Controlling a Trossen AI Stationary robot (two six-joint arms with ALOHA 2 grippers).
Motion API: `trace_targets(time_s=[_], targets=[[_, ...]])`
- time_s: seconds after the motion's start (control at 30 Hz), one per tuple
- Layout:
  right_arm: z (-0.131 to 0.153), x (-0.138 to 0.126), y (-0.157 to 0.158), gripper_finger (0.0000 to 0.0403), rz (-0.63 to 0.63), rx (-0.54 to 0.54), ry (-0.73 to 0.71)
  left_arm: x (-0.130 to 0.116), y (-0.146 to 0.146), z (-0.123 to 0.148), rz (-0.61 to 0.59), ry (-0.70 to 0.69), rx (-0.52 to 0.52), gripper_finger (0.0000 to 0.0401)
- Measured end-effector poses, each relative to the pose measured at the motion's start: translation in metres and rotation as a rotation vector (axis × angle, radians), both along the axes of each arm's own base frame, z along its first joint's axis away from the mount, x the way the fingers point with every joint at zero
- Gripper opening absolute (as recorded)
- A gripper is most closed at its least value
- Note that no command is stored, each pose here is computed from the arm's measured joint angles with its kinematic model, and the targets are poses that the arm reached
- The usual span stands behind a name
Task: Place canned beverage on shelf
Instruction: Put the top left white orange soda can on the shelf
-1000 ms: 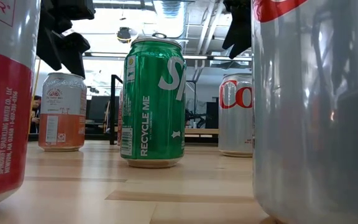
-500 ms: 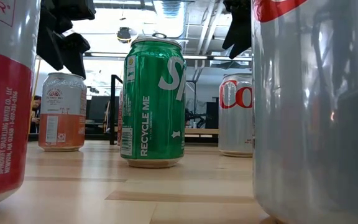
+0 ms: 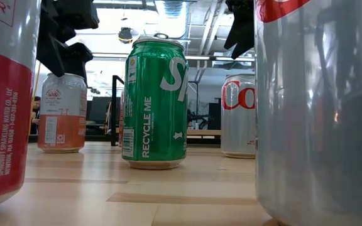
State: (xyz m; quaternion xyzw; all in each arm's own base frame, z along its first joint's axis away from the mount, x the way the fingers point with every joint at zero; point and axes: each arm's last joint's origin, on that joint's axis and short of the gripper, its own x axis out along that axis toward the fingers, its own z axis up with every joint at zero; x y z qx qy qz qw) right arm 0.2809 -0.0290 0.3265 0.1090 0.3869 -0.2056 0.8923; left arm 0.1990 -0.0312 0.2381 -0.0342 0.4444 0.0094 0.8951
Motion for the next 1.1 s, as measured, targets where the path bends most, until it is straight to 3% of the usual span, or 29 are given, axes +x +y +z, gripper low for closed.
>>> trace_targets(time_s=[1.1], targets=[[0.0001, -0.0001, 0.0, 0.0258, -0.001, -0.001, 0.0, -0.0038, 0.0009, -0.0031, 0.021, 0.05, 0.006, 0.0359]])
